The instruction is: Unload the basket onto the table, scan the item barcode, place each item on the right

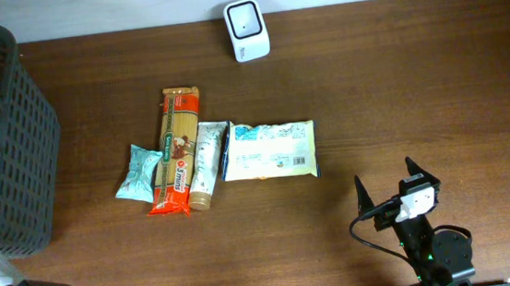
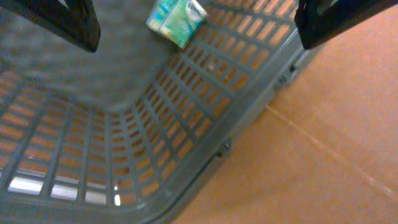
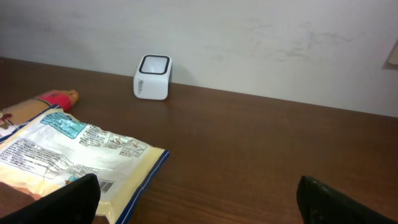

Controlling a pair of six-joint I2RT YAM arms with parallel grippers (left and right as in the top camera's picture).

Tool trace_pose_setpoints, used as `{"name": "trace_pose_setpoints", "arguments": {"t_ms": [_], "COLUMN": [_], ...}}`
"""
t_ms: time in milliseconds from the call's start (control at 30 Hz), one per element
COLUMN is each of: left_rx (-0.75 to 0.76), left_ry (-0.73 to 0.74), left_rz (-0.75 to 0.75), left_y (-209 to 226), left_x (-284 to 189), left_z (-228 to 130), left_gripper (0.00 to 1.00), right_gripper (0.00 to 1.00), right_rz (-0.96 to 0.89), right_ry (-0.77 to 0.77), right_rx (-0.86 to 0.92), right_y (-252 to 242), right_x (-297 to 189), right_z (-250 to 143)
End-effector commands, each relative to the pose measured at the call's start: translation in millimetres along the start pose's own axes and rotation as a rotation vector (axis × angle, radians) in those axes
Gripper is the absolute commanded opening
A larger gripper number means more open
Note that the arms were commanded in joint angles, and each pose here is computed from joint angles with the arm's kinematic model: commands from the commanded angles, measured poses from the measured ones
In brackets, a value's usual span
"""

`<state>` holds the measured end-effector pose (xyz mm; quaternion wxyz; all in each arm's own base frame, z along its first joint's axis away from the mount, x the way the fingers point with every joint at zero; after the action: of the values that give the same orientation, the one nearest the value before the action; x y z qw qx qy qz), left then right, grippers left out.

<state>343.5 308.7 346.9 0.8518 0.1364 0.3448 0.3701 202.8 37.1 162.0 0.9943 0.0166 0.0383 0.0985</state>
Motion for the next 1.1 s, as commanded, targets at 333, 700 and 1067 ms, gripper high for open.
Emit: {"name": "trace_pose_setpoints", "arguments": {"t_ms": [333,700,1067], "left_rx": [0.368,0.374,0.113], "left_ry": [0.359,0.499,-0.015], "left_rz": [-0.223,-0.298,-0.207], "left_y": [-46,-70,-41], "left_x": [122,172,49], "left_z": [-156,-227,-46], "left_gripper": [0.62,0.15,0.00], "right_gripper": [0.99,0.99,0.99], "right_rz": [0.000,0.000,0.000], "right_ry": [0.001,0.001,0.001], "right_rx": [-0.003,-0.003,-0.003], "right_y": [-1,-1,-1], "right_x": [0,0,0], "right_z": [-2,-2,-2]}}
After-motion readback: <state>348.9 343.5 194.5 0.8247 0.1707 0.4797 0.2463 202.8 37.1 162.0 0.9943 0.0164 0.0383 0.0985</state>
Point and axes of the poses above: each gripper's point midway between its finger pads, its own x axis out along the fingers, its own y axis along the line the jaws close on, z = x × y, the point moved 4 cm from there along -x, back along the fingers, and after that the axes turned 6 degrees about x, right-handed, at the moved point
